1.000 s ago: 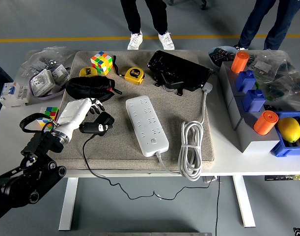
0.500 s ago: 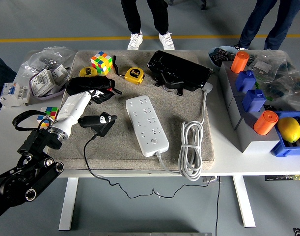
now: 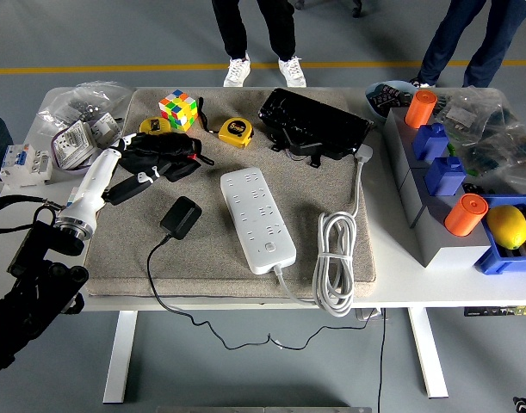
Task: Put the plug near the board,insert it into the board,press the button,pull the plug out
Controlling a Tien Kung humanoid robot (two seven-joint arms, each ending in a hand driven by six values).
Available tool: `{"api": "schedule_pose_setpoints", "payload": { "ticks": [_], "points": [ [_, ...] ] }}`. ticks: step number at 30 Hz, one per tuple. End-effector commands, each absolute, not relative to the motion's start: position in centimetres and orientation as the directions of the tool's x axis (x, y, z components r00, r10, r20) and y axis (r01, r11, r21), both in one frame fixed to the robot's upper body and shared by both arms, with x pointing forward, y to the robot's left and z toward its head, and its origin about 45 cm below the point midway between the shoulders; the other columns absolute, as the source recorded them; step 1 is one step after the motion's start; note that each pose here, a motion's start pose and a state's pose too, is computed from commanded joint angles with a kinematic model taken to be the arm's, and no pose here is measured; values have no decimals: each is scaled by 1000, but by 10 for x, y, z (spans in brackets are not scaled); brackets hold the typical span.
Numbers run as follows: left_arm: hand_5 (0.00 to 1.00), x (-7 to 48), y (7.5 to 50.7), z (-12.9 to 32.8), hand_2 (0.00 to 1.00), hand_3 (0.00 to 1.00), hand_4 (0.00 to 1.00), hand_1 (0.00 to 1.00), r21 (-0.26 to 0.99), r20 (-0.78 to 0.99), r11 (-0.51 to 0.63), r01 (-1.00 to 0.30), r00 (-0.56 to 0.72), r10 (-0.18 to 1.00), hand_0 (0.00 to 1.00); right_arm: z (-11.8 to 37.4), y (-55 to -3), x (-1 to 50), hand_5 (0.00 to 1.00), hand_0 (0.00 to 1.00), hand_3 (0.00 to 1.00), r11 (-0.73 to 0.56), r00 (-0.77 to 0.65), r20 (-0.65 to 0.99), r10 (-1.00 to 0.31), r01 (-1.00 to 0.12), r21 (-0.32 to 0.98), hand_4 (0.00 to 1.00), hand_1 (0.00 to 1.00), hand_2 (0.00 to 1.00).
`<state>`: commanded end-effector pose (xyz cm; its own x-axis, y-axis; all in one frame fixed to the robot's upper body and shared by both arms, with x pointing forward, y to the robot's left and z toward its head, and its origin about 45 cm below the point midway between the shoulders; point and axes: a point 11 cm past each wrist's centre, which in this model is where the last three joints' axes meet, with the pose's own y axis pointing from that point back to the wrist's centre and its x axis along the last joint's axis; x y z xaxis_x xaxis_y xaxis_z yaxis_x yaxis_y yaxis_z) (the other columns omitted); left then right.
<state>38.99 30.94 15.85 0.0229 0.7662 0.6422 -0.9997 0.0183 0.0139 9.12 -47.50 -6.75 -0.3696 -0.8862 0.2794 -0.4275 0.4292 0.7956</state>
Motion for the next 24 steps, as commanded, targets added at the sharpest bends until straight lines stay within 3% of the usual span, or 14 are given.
{"api": "schedule_pose_setpoints", "payload": {
  "ticks": [1,2,7,8,24],
  "points": [
    [943,390,313,161,984,988,998,948,-3,627,1,-1000,-1,779,890,-68,-475,91,225,601,547,430,-370,281,-886,-425,796,762,600,544],
    [727,391,315,163,967,951,998,920,-11,619,-8,-1000,-13,785,877,-68,-476,90,226,601,547,431,-370,282,-885,-424,797,761,600,544],
    [727,391,328,173,967,951,998,920,-66,573,-69,-995,-94,814,877,-68,-478,89,226,601,547,436,-374,287,-882,-415,799,761,600,544],
    [599,392,330,174,913,896,998,855,-73,567,-75,-995,-103,817,838,-68,-478,89,228,603,546,436,-375,287,-882,-413,799,761,600,544],
    [573,391,354,189,864,850,989,818,-131,498,-166,-977,-210,842,808,-70,-482,82,233,602,548,441,-368,305,-878,-380,813,760,601,548]
  ]
}}
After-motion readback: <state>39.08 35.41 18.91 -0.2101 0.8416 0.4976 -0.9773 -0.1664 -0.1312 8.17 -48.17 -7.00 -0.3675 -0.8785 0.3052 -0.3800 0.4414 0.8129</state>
